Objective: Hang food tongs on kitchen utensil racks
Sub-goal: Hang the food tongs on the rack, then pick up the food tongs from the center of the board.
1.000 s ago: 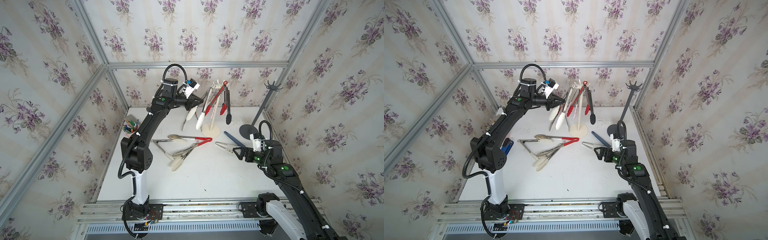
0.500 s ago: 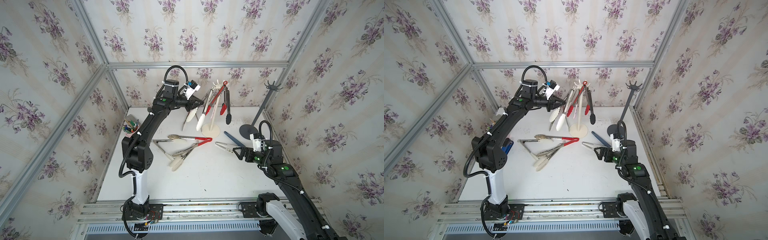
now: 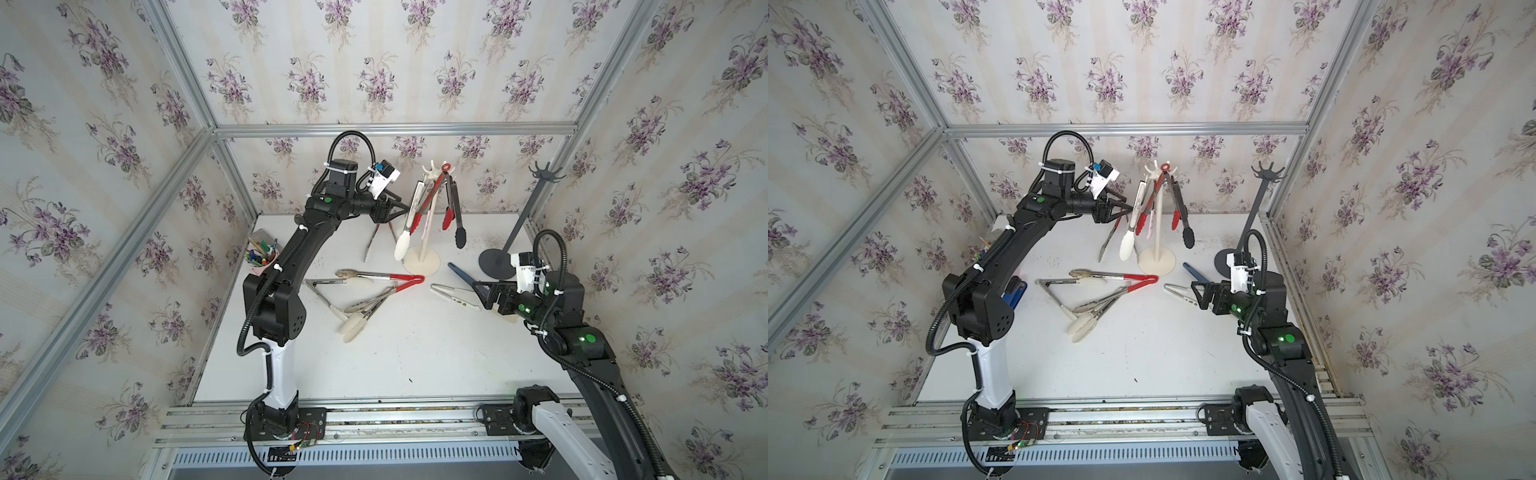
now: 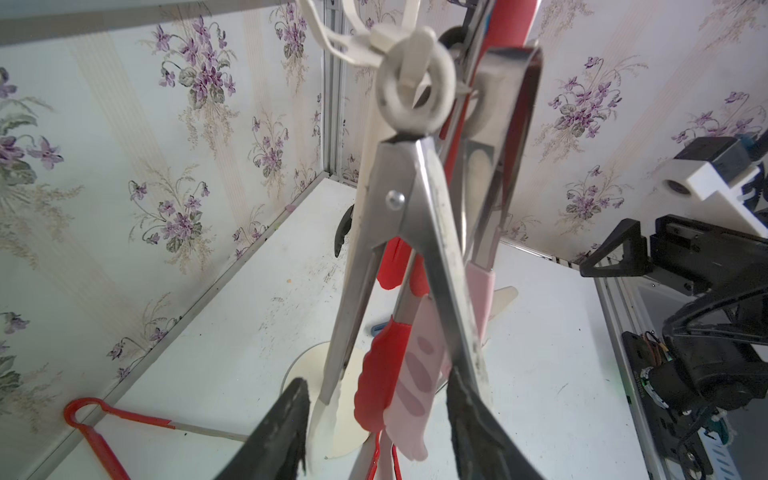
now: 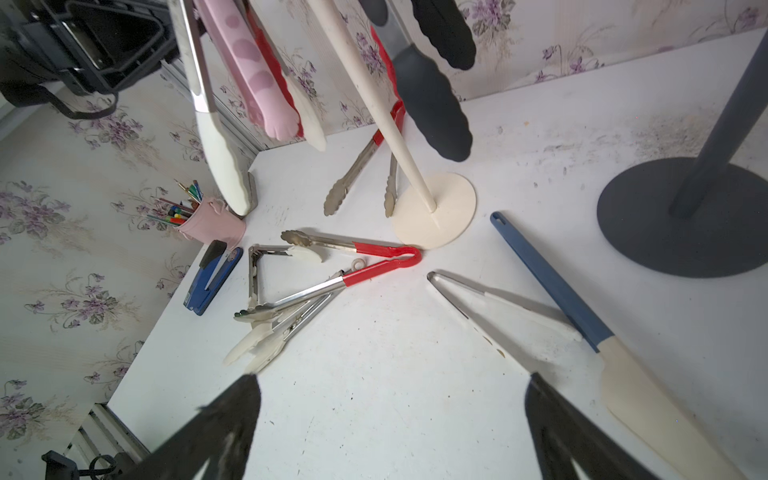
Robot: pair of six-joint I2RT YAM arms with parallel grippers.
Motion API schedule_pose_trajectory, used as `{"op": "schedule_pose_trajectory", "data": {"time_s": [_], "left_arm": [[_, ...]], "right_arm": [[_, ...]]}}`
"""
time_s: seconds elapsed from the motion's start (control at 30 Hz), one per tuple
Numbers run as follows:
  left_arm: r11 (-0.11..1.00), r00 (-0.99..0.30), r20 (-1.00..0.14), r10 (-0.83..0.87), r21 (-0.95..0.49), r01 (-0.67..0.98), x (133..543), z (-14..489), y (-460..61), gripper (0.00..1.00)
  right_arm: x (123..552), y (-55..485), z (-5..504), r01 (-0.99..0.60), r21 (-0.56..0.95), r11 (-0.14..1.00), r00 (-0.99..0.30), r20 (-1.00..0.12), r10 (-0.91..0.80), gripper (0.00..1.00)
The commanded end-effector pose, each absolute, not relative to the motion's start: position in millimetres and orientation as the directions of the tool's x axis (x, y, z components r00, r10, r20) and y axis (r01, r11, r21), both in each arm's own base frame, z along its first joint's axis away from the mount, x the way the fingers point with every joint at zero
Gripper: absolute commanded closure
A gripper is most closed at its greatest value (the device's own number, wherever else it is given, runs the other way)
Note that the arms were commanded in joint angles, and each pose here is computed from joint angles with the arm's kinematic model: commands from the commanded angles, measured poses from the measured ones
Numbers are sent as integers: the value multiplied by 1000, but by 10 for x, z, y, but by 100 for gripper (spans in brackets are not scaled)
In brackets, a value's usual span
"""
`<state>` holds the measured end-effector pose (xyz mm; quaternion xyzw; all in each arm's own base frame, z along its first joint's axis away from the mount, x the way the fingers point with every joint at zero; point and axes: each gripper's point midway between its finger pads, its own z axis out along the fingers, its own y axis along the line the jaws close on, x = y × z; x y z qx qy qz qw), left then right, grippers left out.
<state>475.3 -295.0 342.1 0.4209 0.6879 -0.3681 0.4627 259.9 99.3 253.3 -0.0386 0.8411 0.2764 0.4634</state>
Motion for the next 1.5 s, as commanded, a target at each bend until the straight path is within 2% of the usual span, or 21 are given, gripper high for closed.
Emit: {"op": "schedule_pose_trajectory", "data": {"time_s": [0.0,0.07,0.13,0.2,0.23,0.53,0.63,0.9,1.0,1.13,1.33,1.47], "left_arm": [[397,-205,-954,218,-105,912,4771,3548,-2935,39],[416,-201,-955,216,-96,904,4784,3585,-2913,30],[446,-198,-956,216,-84,891,4797,3630,-2867,25],[483,-201,-957,211,-76,872,4823,3675,-2802,1],[504,-205,-957,205,-77,860,4834,3701,-2756,1],[751,-327,-943,64,-170,639,4792,3780,-2094,1],[814,-376,-926,23,-201,545,4622,3685,-1872,1],[873,-450,-892,32,-195,448,3870,3176,-1495,1],[867,-462,-884,69,-175,466,3629,2968,-1450,1],[790,-411,-892,188,-111,603,3283,2751,-1559,1],[698,-341,-877,338,-10,716,3034,2429,-1612,1],[630,-312,-856,413,21,776,2987,2245,-1714,11]], "right_arm": [[2580,990,2588,-332,412,849,-563,-808,172,2],[2568,996,2622,-337,410,848,-563,-809,168,2],[2553,998,2672,-343,408,846,-556,-814,167,2],[2534,1002,2736,-353,405,844,-543,-823,168,2],[2526,1002,2766,-357,402,843,-536,-827,168,2],[2441,1050,2936,-393,406,825,-527,-835,160,1],[2432,1060,2949,-399,409,821,-527,-835,159,1],[2452,1094,2856,-404,425,810,-549,-821,156,1],[2466,1102,2820,-405,429,807,-556,-817,156,1],[2476,1122,2796,-410,438,800,-561,-813,158,1],[2495,1138,2756,-411,449,793,-565,-808,164,2],[2493,1136,2751,-408,454,792,-566,-807,171,2]]}}
